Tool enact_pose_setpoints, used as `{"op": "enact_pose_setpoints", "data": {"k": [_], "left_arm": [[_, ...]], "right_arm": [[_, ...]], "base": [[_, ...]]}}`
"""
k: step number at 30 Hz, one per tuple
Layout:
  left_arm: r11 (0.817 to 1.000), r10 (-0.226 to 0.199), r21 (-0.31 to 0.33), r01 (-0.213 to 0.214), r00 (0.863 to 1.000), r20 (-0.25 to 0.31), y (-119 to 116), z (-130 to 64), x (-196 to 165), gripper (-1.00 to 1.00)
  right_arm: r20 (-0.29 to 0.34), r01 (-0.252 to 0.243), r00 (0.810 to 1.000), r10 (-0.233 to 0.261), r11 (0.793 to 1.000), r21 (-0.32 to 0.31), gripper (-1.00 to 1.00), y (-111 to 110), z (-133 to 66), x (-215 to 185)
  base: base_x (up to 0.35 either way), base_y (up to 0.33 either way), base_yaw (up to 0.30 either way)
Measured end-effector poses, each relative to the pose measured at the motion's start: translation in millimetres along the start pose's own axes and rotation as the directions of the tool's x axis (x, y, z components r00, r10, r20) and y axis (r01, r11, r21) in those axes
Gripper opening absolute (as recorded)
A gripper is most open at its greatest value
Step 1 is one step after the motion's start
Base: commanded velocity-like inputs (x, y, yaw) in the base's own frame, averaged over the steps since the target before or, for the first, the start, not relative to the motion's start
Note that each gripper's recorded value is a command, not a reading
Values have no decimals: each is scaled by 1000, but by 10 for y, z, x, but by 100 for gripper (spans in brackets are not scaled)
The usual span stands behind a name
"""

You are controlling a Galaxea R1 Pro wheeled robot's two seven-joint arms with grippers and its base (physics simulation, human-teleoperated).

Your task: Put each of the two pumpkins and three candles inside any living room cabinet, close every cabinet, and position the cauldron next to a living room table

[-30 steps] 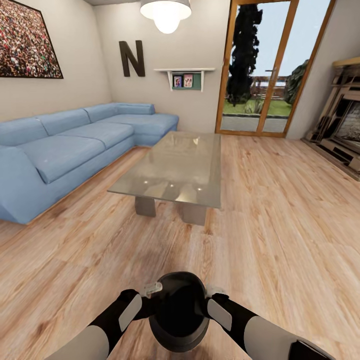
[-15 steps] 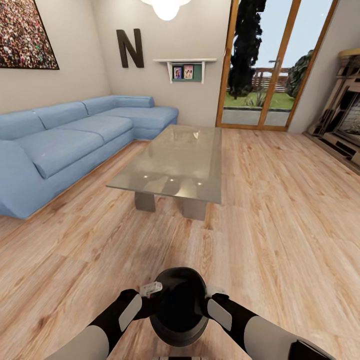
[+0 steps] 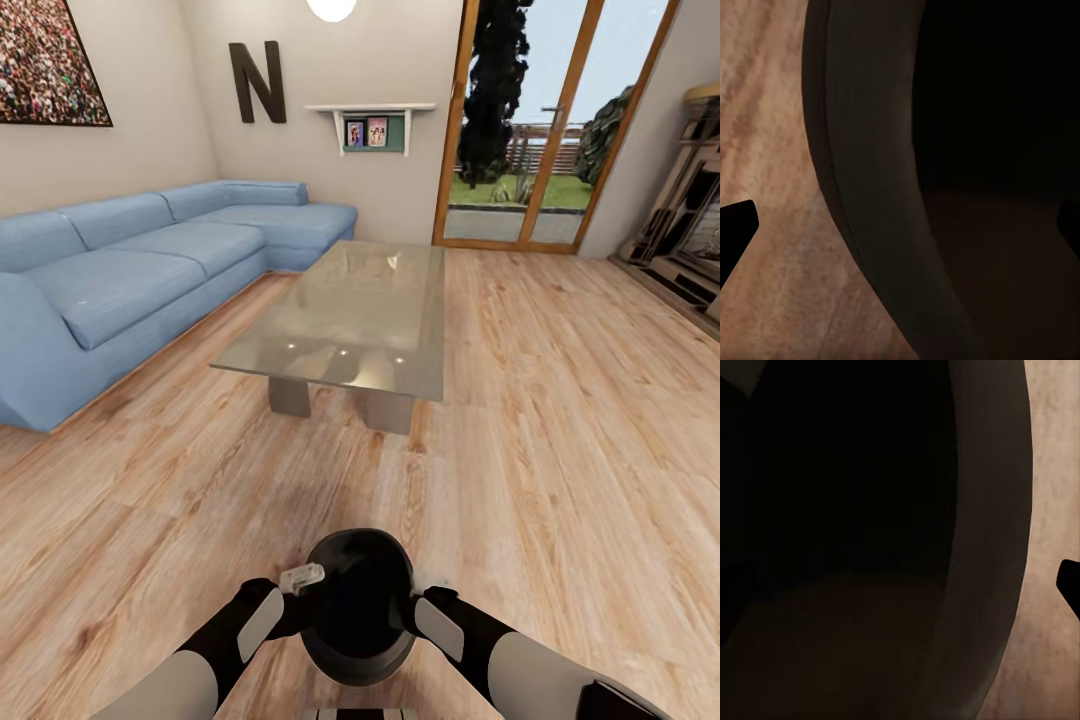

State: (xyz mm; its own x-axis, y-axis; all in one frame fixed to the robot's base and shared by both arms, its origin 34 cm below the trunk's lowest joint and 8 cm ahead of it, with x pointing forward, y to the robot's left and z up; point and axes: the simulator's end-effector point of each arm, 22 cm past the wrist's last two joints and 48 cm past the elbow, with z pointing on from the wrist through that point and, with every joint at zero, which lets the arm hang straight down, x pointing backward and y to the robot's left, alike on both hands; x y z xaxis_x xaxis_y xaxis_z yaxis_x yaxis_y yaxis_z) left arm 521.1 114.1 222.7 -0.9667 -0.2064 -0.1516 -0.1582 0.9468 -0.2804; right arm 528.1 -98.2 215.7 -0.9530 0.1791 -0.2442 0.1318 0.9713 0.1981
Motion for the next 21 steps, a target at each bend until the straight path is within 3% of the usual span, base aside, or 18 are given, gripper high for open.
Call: {"op": "enact_pose_setpoints", "data": {"k": [13,14,21], "left_arm": [[1000,-1,3,1,1000,-2,-3,3,10,100],[1000,-1,3,1,1000,-2,-2,3,9,100],[1000,0,4,0,1000,-1,-3,0,3,100]], "right_arm": [[1,0,1000,0,1000,0,100,0,0,-1],[0,0,1000,0,1000,0,-100,0,0,-1],[-1,-5,1000,5,1000,-3,-100,8,-1,-1]], "base": [[0,0,0],[0,0,0],[0,0,0]]}}
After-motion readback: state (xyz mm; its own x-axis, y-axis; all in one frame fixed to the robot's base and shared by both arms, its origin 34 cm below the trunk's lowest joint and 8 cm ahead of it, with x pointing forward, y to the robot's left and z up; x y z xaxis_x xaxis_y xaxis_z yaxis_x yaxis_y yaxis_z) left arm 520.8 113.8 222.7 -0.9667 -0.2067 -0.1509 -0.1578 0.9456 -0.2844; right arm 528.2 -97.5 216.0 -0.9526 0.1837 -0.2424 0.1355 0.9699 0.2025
